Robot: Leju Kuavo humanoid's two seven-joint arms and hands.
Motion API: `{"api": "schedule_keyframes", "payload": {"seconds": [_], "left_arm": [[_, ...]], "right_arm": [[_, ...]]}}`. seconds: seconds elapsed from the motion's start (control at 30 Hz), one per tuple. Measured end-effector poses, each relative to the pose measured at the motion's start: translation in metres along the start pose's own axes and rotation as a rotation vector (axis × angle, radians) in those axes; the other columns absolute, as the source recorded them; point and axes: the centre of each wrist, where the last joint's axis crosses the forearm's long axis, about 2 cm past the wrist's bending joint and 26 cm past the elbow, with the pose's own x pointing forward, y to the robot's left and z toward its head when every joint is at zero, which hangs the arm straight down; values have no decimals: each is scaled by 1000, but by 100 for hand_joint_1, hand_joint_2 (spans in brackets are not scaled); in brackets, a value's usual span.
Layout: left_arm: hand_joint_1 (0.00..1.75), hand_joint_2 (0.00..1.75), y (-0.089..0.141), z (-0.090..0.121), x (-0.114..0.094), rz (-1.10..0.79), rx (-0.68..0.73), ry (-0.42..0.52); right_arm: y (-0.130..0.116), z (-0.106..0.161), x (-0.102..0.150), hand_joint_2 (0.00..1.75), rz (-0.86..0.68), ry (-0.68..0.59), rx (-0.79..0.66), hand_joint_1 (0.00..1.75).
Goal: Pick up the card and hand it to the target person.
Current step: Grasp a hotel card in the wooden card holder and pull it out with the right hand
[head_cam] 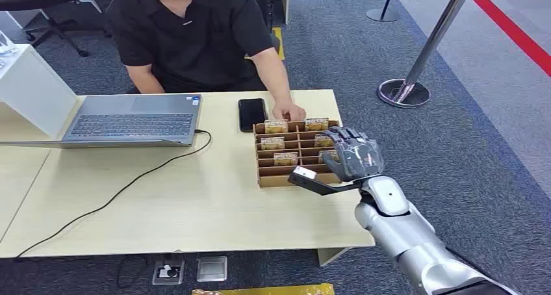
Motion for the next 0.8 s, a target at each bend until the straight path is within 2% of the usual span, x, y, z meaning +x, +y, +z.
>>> {"api": "schedule_keyframes", "payload": {"seconds": [0.13,0.27,0.4,0.8], "left_arm": [[0,0,0,0,0,-2,0,0],[0,0,0,0,0,-4,0,0],[0,0,0,0,0,-4,-1,0],[0,0,0,0,0,-9,-6,1]], "right_arm": [[0,1,0,175,6,5,1,69],[1,3,0,175,15,7,6,65],[2,6,0,175,22,7,12,41],[7,14,1,175,77,5,37,38]]}}
